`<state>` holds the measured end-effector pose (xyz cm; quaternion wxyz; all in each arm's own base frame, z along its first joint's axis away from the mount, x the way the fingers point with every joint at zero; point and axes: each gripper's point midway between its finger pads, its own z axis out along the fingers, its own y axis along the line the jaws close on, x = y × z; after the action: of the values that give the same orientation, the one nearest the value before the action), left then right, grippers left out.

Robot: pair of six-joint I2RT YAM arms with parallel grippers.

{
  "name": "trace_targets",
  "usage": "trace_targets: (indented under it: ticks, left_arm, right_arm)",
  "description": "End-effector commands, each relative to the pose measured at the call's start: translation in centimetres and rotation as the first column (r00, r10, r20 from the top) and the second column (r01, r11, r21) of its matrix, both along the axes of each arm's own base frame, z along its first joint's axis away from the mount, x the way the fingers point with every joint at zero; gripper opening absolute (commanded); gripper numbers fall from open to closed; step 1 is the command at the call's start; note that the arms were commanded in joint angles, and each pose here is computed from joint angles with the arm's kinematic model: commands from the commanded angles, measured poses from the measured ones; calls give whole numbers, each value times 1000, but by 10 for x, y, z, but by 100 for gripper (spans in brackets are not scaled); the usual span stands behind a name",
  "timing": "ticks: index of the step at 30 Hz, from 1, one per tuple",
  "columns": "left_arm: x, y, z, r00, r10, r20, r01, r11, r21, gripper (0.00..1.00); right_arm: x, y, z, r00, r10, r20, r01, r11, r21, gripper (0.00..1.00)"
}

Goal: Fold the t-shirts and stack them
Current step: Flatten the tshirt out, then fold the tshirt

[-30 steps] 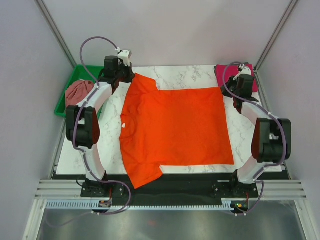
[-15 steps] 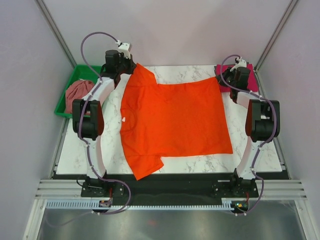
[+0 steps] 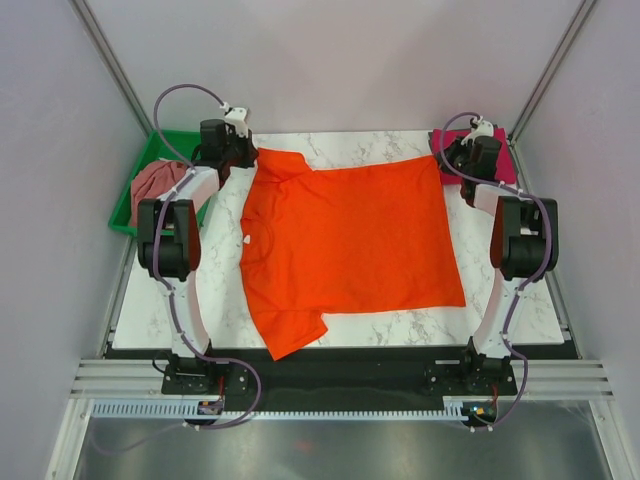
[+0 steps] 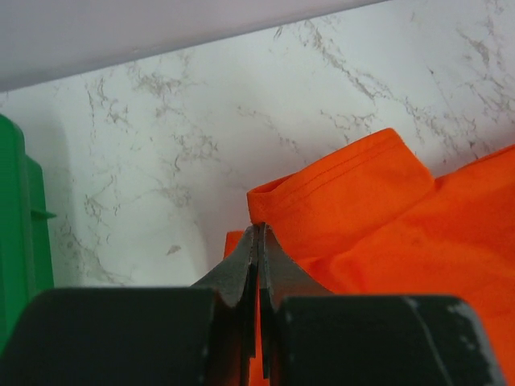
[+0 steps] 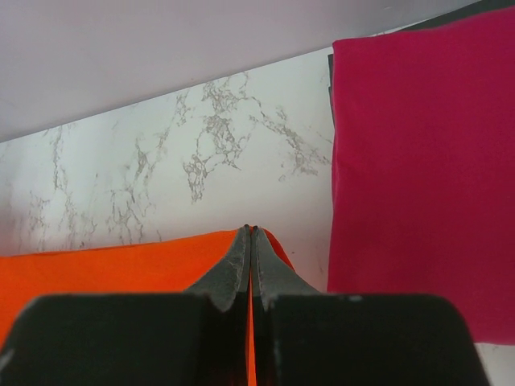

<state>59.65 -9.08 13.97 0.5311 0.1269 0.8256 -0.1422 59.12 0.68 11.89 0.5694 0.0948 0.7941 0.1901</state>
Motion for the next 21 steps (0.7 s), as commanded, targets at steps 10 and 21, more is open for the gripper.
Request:
trace_targets:
  ticks: [10, 21]
  left_arm:
    - [-19, 8, 48, 994, -10, 113, 9, 1000, 13, 2]
    - [-63, 19, 60, 994, 46, 100, -48, 999, 19, 2]
  right_arm:
    - [-2, -20, 12, 997, -2, 77, 5, 999, -41, 0]
    - [-31, -19, 25, 993, -58, 104, 56, 998, 21, 0]
